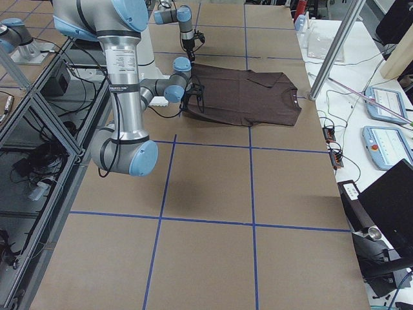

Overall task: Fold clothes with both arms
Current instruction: 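Grasp both hem corners with the left and right grippers, then lift the hem with both grippers and fold it toward the collar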

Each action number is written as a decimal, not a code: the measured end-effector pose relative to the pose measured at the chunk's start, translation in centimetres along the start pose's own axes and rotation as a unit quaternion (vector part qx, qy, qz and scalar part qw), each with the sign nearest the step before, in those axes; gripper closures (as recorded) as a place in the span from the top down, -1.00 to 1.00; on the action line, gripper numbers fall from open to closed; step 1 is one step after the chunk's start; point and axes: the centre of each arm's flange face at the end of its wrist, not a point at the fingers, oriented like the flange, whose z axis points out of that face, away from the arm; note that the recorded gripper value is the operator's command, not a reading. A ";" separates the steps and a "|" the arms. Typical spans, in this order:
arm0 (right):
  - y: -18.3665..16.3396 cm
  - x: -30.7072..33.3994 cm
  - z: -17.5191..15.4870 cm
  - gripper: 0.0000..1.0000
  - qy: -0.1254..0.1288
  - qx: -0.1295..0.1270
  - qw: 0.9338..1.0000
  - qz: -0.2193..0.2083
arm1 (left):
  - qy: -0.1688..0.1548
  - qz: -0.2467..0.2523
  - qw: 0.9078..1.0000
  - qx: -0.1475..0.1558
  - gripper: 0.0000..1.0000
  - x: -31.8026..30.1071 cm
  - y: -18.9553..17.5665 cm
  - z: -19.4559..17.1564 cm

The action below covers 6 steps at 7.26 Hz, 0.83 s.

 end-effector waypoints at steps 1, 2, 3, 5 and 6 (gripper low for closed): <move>0.4 -0.1 -1.1 -1.00 -0.009 -0.012 1.000 -0.001 | 0.006 0.011 1.000 -0.003 -1.00 -0.1 0.0 -2.0; 0.9 -0.1 -2.3 -1.00 -0.019 -0.026 0.999 -0.004 | 0.002 0.032 0.999 -0.014 -1.00 -0.2 0.3 -4.6; 1.5 0.4 -3.5 -1.00 -0.025 -0.041 0.999 -0.007 | -0.005 0.054 0.998 -0.033 -1.00 -0.3 1.3 -7.5; 2.9 2.5 -5.9 -1.00 -0.029 -0.070 0.997 -0.015 | -0.005 0.077 0.994 -0.082 -1.00 -0.7 5.4 -11.1; 3.3 3.6 -6.5 -1.00 -0.034 -0.080 0.996 -0.019 | 0.001 0.079 0.991 -0.105 -1.00 -0.8 7.3 -12.4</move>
